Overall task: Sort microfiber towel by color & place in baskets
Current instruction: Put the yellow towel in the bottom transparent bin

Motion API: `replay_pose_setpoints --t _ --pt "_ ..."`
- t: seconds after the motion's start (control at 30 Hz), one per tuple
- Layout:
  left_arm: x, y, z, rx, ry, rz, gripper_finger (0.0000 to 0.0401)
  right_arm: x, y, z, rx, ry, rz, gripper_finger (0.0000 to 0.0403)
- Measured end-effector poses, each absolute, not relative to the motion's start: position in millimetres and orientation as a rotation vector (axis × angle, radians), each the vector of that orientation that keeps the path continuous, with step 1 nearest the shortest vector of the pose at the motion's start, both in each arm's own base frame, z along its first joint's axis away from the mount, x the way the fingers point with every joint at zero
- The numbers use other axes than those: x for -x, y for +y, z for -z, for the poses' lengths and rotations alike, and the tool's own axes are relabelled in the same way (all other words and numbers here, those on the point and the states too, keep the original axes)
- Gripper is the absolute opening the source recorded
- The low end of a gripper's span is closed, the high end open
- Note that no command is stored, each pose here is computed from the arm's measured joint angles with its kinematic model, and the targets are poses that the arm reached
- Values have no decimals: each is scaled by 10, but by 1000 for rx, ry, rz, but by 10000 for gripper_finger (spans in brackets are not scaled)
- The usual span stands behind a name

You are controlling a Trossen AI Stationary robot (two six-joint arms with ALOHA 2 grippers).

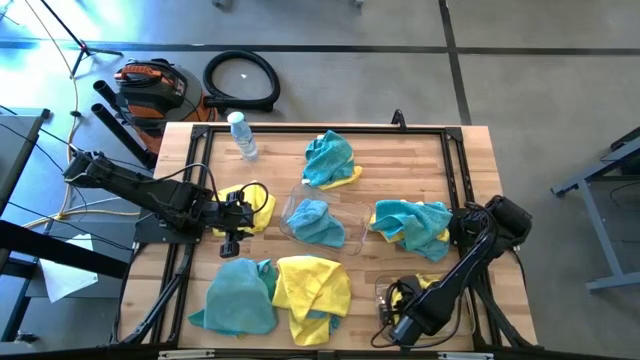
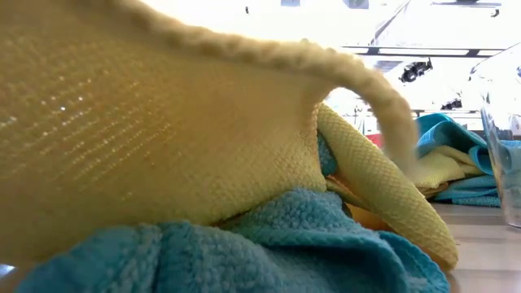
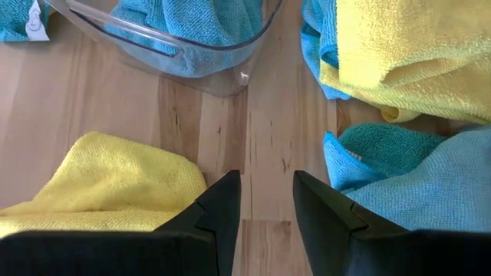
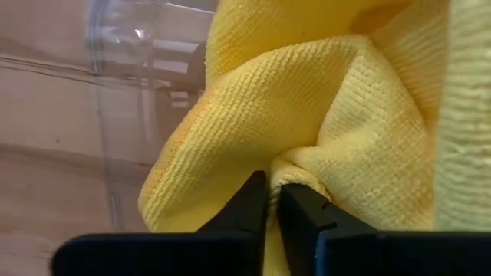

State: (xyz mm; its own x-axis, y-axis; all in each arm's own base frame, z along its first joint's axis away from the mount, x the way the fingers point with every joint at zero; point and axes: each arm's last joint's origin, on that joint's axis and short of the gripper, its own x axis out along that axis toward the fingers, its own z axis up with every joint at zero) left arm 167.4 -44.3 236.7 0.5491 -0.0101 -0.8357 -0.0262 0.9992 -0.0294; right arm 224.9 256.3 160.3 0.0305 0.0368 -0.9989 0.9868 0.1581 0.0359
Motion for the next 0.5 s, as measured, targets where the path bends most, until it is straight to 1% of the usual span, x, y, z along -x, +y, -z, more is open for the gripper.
replay_pose_setpoints --t 0.17,0.27,0.33,0.5 --pt "-1675 -443 -2367 29 989 -4 110 -2258 2581 -1619 -1145 1298 1041 93" --pt "-1675 -443 -2368 -4 989 13 110 -2290 2621 -1694 -1160 1301 1016 115" --pt "-1676 -442 -2369 -9 986 11 110 -2294 2638 -1746 -1151 1304 1013 122" --pt "-1681 -423 -2373 -40 969 -46 110 -2308 2655 -1937 -1114 1308 1041 121"
